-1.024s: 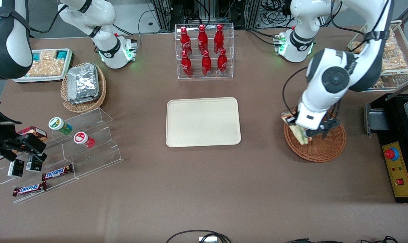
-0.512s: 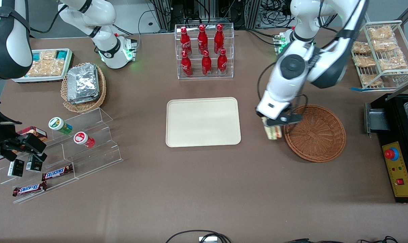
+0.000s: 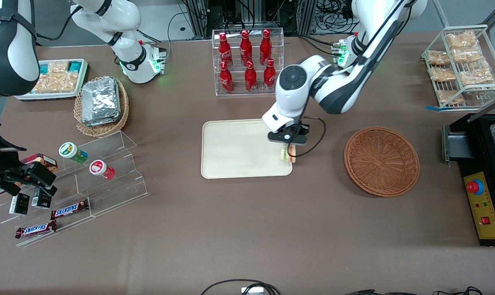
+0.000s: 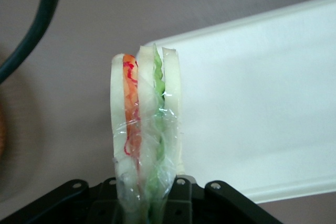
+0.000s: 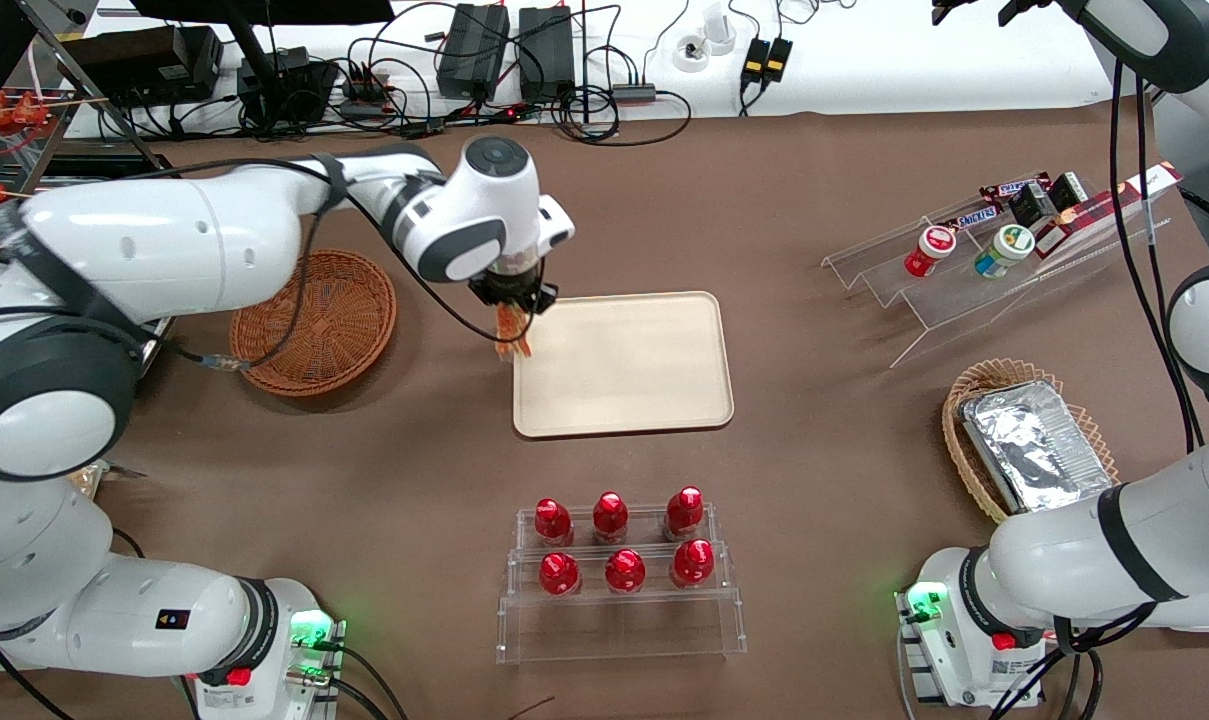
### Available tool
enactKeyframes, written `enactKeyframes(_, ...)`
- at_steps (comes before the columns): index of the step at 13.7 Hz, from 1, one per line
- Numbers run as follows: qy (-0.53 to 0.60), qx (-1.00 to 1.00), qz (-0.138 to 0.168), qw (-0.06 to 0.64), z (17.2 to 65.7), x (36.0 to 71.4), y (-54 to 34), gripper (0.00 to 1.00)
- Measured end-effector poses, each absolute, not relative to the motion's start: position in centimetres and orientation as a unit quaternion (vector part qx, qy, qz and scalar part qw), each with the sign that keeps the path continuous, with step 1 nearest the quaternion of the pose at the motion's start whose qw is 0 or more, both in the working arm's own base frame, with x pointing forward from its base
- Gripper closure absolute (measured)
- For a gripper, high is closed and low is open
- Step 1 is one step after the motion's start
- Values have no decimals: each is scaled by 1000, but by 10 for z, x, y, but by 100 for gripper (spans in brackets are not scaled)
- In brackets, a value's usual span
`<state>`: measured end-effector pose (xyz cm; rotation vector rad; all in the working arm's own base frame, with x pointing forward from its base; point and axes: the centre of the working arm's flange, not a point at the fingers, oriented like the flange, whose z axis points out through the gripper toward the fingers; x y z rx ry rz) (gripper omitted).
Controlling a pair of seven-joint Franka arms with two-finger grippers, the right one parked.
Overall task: Place sandwich from basket to tray
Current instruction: 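Carry the sandwich with the left gripper over the cream tray, then lower the sandwich onto the tray and open the left gripper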
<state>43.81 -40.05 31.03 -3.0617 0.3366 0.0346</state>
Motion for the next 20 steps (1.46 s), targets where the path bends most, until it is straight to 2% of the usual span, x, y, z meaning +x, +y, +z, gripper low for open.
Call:
enactKeyframes(6, 112, -992, 59, 3, 249, 431, -439, 80)
enactKeyframes(9, 108, -992, 72, 4, 230, 433, -441, 80)
enactKeyframes(15, 124, -989, 85, 9, 215, 408, -461, 84)
enactKeyframes(17, 114, -990, 86, 11, 212, 409, -460, 71)
enactKeyframes(18, 108, -990, 87, 12, 212, 409, -459, 71)
enactKeyframes(19, 103, -991, 87, 12, 212, 409, -459, 67)
enactKeyframes(20, 97, -991, 86, 13, 211, 410, -459, 59)
